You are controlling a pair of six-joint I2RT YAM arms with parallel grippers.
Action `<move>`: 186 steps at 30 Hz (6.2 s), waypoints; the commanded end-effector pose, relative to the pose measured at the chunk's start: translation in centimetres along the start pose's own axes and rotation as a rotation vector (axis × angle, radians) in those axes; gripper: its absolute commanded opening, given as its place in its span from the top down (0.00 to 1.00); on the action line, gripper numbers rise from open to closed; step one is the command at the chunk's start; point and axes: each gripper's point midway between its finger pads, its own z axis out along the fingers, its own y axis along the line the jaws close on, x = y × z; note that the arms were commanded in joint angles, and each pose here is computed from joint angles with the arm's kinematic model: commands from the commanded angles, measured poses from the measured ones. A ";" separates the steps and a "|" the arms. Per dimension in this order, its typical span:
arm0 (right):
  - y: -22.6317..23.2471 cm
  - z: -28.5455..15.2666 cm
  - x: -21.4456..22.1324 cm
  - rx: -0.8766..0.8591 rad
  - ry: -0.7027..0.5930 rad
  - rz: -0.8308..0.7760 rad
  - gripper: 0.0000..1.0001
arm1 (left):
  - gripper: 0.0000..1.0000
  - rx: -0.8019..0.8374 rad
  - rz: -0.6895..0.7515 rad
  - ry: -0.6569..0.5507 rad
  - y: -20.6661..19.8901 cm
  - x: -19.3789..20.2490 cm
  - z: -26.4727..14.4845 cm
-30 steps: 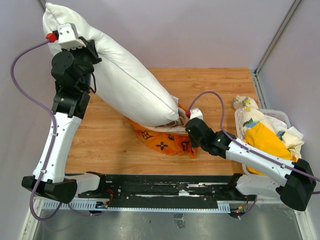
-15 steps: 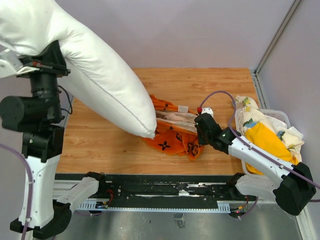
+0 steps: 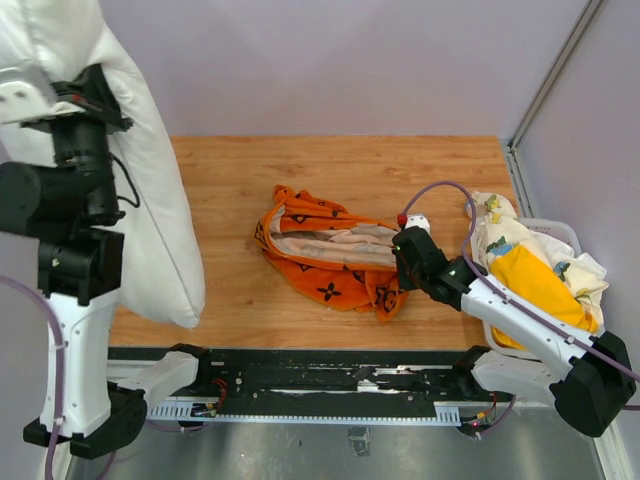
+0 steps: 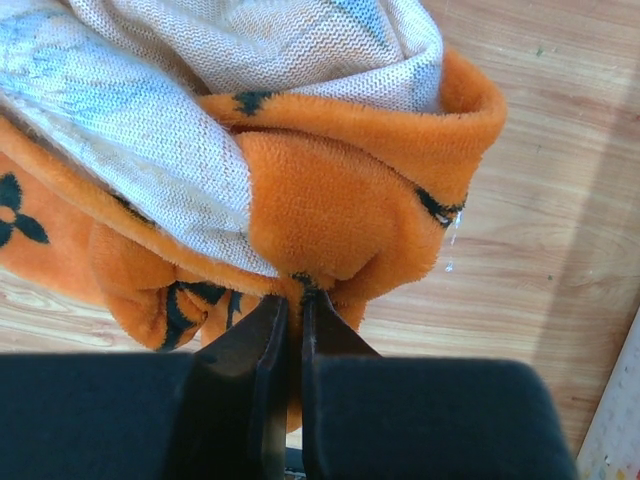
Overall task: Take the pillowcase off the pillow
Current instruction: Place the pillow at the center of the board.
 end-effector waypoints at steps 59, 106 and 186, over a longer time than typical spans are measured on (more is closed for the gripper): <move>35.8 -5.4 -24.9 -1.425 -0.490 0.118 0.24 | 1.00 0.454 0.020 0.422 -7.2 20.4 -4.6; 41.7 7.6 -21.0 -1.335 0.524 0.677 0.99 | 1.00 -0.732 0.419 0.770 23.5 36.7 -4.7; 22.9 -0.8 -23.3 -1.021 0.002 0.326 0.01 | 0.05 0.091 -0.163 0.883 5.7 45.2 -8.0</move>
